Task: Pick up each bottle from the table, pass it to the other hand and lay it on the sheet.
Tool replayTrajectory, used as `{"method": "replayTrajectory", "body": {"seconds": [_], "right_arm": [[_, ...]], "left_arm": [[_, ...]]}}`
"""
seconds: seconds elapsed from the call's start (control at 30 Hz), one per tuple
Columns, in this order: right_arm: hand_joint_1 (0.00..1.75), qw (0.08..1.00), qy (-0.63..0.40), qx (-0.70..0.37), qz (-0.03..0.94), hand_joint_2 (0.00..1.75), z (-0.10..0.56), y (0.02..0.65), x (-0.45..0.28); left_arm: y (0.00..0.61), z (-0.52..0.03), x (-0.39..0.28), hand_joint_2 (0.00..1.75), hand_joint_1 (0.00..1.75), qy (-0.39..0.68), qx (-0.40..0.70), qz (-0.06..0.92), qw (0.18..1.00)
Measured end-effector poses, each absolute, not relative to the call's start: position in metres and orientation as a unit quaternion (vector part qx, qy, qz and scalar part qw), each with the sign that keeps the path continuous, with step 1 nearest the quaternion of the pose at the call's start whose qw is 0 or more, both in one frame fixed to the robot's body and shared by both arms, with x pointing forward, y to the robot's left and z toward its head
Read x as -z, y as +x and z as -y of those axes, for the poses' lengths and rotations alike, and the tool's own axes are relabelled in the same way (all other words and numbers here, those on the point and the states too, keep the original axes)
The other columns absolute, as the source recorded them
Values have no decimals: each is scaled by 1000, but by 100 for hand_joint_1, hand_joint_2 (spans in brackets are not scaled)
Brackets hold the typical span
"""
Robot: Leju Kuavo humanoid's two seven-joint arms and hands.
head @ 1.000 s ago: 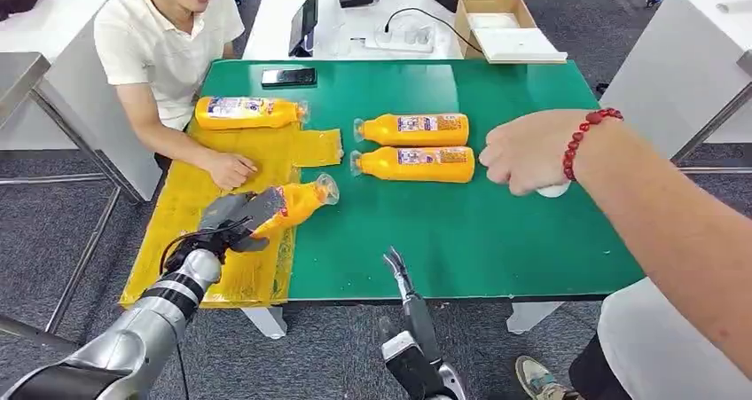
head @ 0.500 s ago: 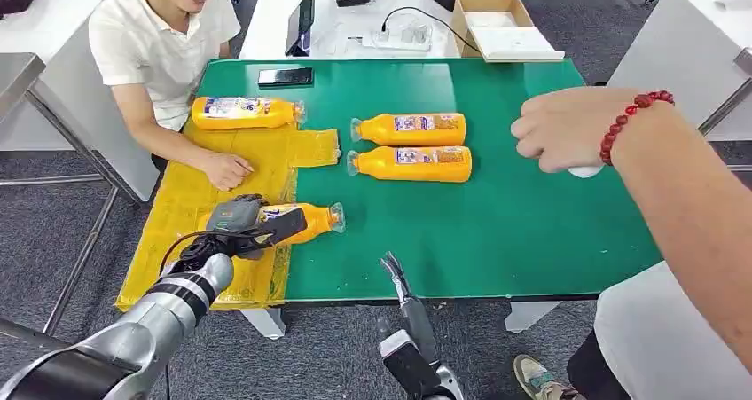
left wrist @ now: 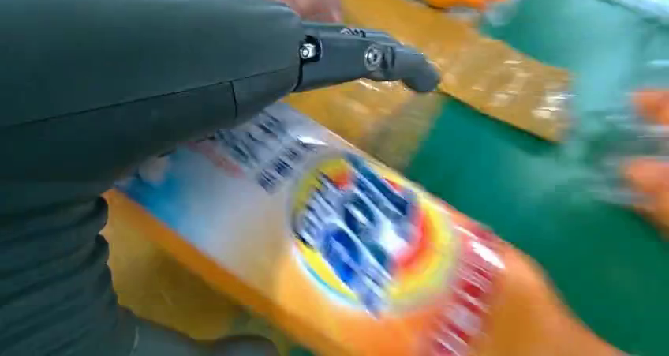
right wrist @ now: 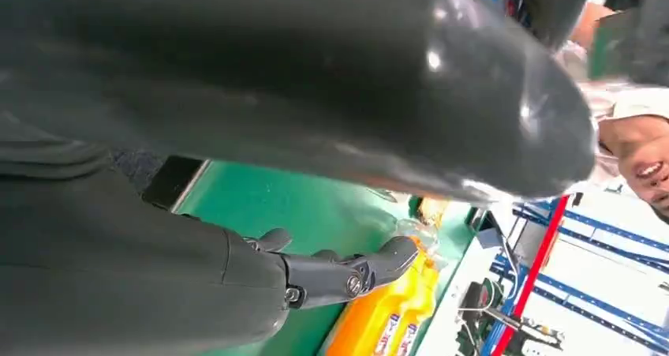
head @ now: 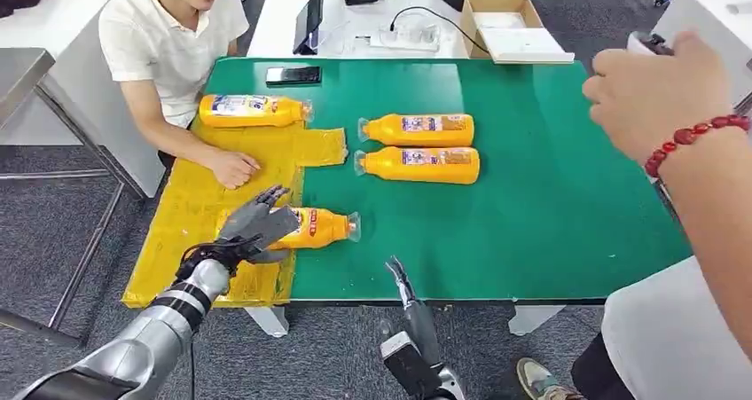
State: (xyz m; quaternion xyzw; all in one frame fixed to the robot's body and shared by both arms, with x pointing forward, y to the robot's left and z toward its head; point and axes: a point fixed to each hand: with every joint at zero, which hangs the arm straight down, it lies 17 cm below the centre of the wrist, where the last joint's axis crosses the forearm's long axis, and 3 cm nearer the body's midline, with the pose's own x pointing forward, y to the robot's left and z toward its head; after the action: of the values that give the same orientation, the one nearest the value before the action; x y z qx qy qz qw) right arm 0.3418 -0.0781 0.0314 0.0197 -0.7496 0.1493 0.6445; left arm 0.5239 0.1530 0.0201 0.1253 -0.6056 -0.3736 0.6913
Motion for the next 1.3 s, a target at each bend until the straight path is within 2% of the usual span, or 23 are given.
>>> {"method": "replayTrajectory", "body": {"seconds": [0.17,0.33,0.43,0.63,0.73,1.03,1.3], "right_arm": [[0,648,12,-143,748,0,82,342,-28],[0,651,7,-142,746,0,85,341,-24],[0,654,0,-138,744,0,89,339,-22],[0,663,-24,-123,739,0,105,332,-15],[0,664,-39,-115,738,0,114,329,-14],[0,644,-70,-102,755,0,132,328,-30],[0,564,-169,-141,796,0,160,337,-75]], "left_arm": [[508,-138,-39,175,0,34,287,659,694],[494,-138,-53,175,0,10,241,686,686],[489,-150,-69,175,0,23,199,712,673],[468,-195,-114,175,0,147,154,767,605],[450,-199,-127,175,0,158,146,781,587],[408,-201,-171,175,0,144,113,823,537],[378,-190,-208,175,0,40,18,856,515]]}}
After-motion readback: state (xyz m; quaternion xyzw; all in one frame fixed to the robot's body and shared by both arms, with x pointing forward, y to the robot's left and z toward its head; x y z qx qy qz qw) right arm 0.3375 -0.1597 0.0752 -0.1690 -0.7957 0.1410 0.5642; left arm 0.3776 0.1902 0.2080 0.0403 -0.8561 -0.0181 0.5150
